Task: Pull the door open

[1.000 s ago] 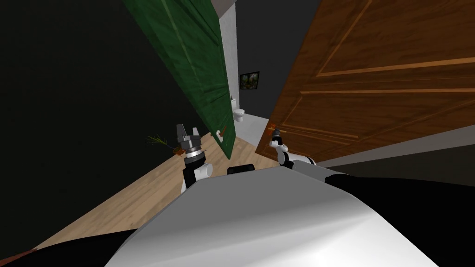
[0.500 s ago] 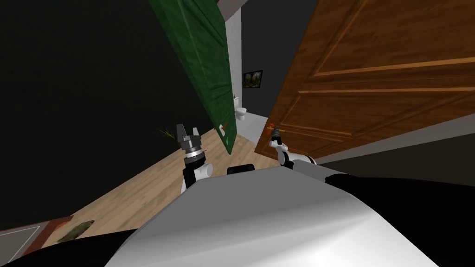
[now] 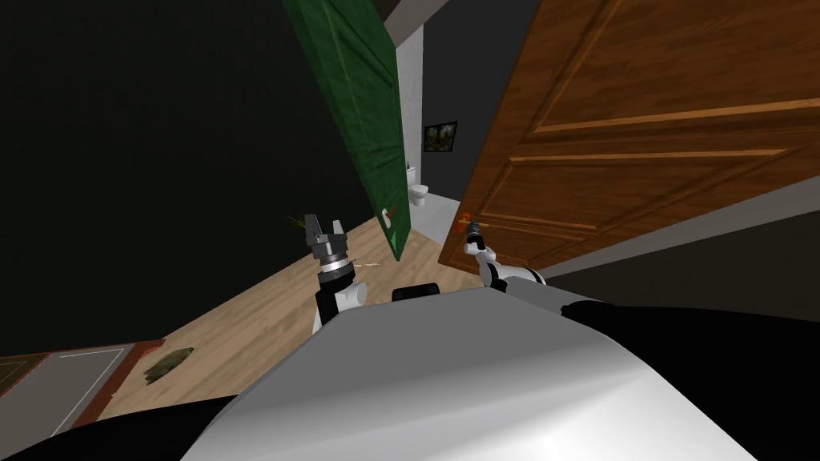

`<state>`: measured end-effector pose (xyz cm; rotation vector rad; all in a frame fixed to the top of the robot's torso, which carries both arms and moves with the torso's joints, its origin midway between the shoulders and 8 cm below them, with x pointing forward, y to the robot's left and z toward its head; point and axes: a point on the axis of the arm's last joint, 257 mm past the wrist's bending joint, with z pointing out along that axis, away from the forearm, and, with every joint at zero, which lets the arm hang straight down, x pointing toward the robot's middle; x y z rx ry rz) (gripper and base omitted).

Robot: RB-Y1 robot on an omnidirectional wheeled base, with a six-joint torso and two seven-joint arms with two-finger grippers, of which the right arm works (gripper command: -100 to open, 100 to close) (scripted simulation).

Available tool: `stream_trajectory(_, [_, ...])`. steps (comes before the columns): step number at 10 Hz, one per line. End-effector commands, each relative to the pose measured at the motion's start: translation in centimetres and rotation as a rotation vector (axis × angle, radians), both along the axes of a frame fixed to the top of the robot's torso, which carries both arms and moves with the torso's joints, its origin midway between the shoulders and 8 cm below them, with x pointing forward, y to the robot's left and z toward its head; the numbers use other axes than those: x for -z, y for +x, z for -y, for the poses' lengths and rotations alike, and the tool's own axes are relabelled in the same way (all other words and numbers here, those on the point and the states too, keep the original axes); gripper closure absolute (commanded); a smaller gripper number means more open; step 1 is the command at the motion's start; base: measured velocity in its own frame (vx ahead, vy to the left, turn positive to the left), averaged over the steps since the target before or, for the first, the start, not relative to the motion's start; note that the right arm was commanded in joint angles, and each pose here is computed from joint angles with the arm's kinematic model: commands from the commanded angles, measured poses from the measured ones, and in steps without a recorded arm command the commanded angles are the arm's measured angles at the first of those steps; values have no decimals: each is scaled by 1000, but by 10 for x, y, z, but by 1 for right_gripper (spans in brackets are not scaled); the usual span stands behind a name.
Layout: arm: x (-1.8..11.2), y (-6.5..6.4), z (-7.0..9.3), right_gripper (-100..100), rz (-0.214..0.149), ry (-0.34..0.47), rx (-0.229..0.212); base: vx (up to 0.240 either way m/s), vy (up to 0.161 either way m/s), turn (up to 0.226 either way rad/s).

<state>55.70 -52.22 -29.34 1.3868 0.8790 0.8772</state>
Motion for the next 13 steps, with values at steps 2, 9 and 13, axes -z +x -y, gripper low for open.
stream_trajectory(2, [1, 2, -6, 100, -2, 2, -16, -109, -7, 53])
stream_trajectory(9, [-1, 12, -26, 100, 1, 0, -85, -200, -36, 99])
stream_trajectory(13, [-3, 15, -30, 100, 4, -1, -99, -160, -24, 52])
